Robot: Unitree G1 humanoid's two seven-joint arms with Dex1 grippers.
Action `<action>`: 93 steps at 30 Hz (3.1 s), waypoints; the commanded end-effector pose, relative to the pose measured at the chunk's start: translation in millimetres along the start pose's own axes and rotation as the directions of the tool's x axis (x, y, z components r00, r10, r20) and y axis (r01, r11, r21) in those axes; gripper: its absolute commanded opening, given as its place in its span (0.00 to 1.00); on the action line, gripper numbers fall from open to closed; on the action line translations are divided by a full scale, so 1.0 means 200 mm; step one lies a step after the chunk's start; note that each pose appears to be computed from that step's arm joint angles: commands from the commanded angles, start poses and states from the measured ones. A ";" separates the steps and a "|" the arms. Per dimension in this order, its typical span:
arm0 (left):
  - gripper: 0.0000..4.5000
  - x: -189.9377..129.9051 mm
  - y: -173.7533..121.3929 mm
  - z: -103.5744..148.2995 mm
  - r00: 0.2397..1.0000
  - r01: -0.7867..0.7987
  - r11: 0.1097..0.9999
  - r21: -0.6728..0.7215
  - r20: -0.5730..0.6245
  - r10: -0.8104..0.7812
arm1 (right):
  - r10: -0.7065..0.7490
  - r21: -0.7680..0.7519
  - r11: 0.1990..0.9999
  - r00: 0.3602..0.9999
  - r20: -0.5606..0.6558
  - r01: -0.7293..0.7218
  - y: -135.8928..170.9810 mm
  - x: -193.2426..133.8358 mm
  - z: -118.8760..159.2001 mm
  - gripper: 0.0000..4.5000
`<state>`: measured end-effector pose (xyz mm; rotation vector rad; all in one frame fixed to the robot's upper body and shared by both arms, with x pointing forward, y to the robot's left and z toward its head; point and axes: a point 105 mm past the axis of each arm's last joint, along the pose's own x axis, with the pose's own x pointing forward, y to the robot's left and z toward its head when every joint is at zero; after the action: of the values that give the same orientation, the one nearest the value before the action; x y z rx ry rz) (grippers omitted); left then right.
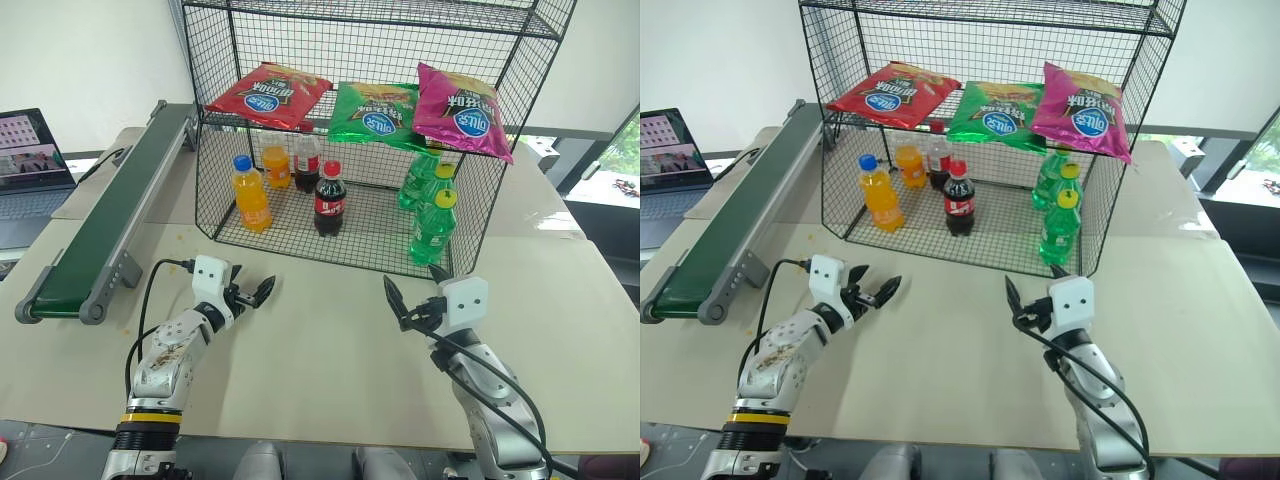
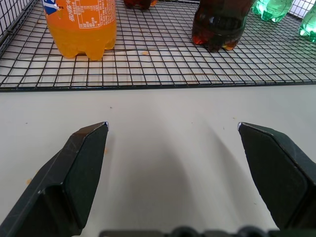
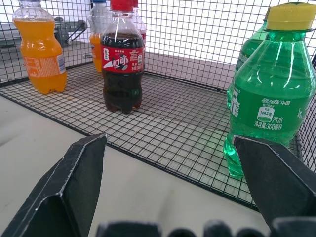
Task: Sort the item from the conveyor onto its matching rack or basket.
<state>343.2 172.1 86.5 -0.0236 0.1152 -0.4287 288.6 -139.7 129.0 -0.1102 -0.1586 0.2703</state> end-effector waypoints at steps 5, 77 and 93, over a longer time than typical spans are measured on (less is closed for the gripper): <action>1.00 -0.02 0.04 0.02 0.999 -0.043 0.989 0.145 -0.002 0.044 | -0.001 -0.019 1.000 0.998 0.058 0.002 -0.02 -0.03 0.08 1.00; 1.00 -0.27 -0.01 0.21 0.994 0.090 0.995 0.053 0.062 -0.093 | 0.167 -0.031 0.986 0.980 0.112 -0.164 0.05 0.06 0.19 1.00; 1.00 -1.08 0.44 0.45 0.776 -0.184 0.711 -0.679 0.344 0.529 | 0.839 -0.045 0.507 0.481 0.252 -0.861 0.44 0.09 0.52 1.00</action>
<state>219.8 312.9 188.6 -0.6381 -0.1729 -0.0805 277.5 -56.4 207.6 -0.0899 -0.2894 1.1711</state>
